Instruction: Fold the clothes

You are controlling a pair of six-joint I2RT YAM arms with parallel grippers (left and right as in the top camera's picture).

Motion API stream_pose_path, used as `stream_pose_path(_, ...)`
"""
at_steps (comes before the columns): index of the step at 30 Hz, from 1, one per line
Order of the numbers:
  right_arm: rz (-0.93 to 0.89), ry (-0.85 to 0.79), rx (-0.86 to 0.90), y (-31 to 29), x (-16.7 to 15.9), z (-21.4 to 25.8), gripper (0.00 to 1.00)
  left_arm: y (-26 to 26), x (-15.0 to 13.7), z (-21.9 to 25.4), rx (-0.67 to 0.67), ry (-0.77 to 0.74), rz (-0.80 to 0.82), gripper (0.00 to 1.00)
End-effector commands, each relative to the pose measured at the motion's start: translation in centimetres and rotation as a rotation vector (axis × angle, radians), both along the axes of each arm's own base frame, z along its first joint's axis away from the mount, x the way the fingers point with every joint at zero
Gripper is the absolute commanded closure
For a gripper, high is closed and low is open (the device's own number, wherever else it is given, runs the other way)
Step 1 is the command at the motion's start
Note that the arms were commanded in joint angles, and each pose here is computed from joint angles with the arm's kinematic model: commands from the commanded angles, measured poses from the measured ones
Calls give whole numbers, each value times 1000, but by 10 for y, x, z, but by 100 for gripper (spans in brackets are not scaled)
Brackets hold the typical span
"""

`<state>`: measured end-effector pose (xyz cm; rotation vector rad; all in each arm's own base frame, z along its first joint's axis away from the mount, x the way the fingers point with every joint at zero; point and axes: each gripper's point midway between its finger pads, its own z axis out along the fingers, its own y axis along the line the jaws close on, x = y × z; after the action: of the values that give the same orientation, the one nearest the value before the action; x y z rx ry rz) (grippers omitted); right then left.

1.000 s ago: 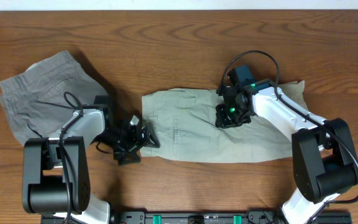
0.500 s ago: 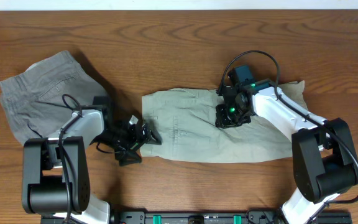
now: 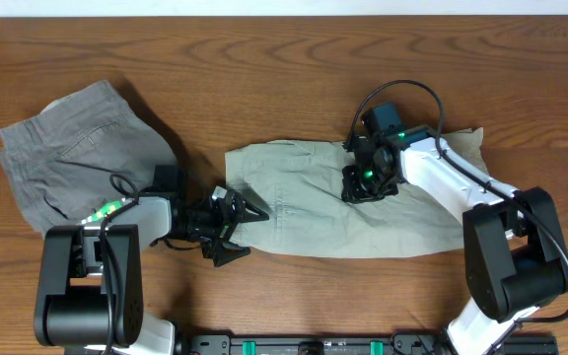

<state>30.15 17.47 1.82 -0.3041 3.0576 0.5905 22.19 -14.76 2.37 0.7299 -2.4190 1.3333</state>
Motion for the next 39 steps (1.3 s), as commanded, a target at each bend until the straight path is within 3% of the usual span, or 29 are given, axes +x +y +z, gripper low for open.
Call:
stream_pose_path(1, 22, 9, -6, 2, -5, -4, 83, 23, -14, -44, 228, 53, -3, 3)
stream_pose_path(14, 20, 4, -28, -1, -4, -5, 82, 25, -49, -42, 248, 237, -20, 2)
stream_pose_path(18, 20, 4, -29, -1, -4, -5, 82, 30, -34, -49, 287, 161, -10, 2)
stream_pose_path(23, 20, 5, -29, -1, -4, -5, 82, 55, -9, -70, 468, 70, 50, 2)
stream_pose_path(31, 20, 7, -29, -1, -4, -5, 82, 84, 35, -81, 648, -98, 148, 7)
stream_pose_path(39, 20, 9, -30, -2, -5, -5, 81, 94, 49, -82, 705, -159, 169, 7)
